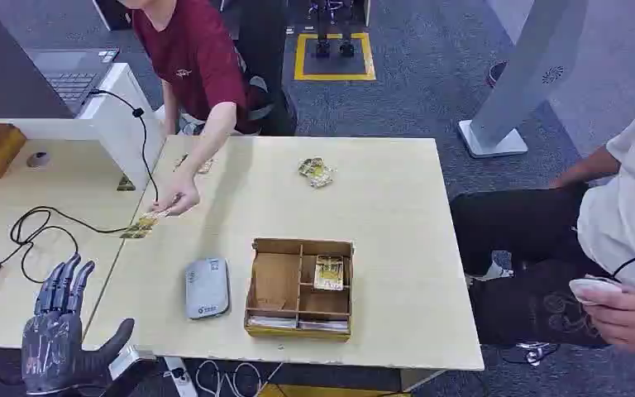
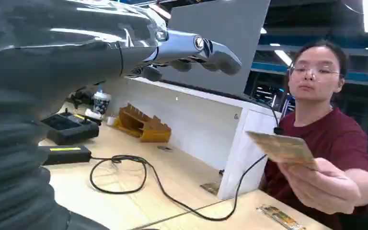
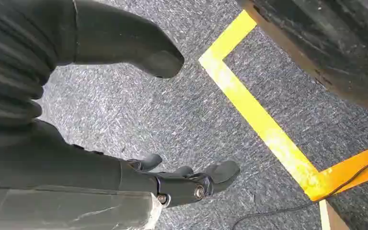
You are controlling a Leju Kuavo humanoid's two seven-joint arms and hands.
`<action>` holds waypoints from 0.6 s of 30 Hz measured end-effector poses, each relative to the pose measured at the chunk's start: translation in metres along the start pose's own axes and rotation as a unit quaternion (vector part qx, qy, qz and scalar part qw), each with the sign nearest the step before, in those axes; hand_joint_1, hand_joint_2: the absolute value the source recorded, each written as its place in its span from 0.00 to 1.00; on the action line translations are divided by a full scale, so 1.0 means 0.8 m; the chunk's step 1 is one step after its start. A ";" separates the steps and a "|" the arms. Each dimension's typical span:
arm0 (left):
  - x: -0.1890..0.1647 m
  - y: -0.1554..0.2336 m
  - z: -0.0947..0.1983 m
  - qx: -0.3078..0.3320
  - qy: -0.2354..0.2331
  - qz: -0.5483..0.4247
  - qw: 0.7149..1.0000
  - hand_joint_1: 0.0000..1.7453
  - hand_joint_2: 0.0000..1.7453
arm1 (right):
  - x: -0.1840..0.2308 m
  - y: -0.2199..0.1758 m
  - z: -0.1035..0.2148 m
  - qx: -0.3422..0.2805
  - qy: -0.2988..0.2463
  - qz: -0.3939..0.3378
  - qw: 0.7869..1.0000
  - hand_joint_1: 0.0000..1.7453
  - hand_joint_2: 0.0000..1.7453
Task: Pass the card to the sensor for recognition and then transmit it.
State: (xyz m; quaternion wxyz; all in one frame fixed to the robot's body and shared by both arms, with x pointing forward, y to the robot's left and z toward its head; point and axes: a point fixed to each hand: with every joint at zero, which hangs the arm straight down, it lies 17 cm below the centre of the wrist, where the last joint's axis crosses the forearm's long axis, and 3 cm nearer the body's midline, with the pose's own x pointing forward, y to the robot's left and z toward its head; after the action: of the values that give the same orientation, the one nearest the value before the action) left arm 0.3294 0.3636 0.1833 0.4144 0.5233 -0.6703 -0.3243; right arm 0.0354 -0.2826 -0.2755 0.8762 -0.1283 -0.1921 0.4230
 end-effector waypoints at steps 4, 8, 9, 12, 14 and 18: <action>0.000 0.002 -0.005 0.007 0.000 0.001 1.000 0.00 1.00 | -0.001 0.000 0.000 -0.001 0.003 0.001 1.000 0.00 1.00; 0.003 0.004 -0.017 0.018 -0.003 0.002 1.000 0.00 1.00 | 0.001 -0.003 -0.001 -0.004 0.003 0.002 1.000 0.00 1.00; 0.004 0.003 -0.019 0.019 -0.004 0.002 1.000 0.00 1.00 | 0.001 -0.003 -0.001 -0.004 0.002 0.002 1.000 0.00 1.00; 0.005 0.003 -0.024 0.024 -0.004 0.004 1.000 0.00 1.00 | 0.003 -0.004 -0.002 -0.006 0.001 0.002 1.000 0.00 1.00; 0.007 0.006 -0.028 0.032 -0.004 0.007 0.999 0.00 1.00 | 0.003 -0.004 -0.002 -0.005 0.000 0.004 1.000 0.00 1.00; 0.009 0.007 -0.035 0.041 -0.005 0.011 0.999 0.00 1.00 | 0.004 -0.004 -0.002 -0.004 -0.001 0.007 1.000 0.00 1.00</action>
State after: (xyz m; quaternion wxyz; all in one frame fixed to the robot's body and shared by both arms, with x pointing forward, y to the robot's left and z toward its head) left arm 0.3512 0.3581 0.2024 0.3928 0.5312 -0.6905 -0.2945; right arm 0.0405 -0.2822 -0.2750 0.8722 -0.1328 -0.1942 0.4289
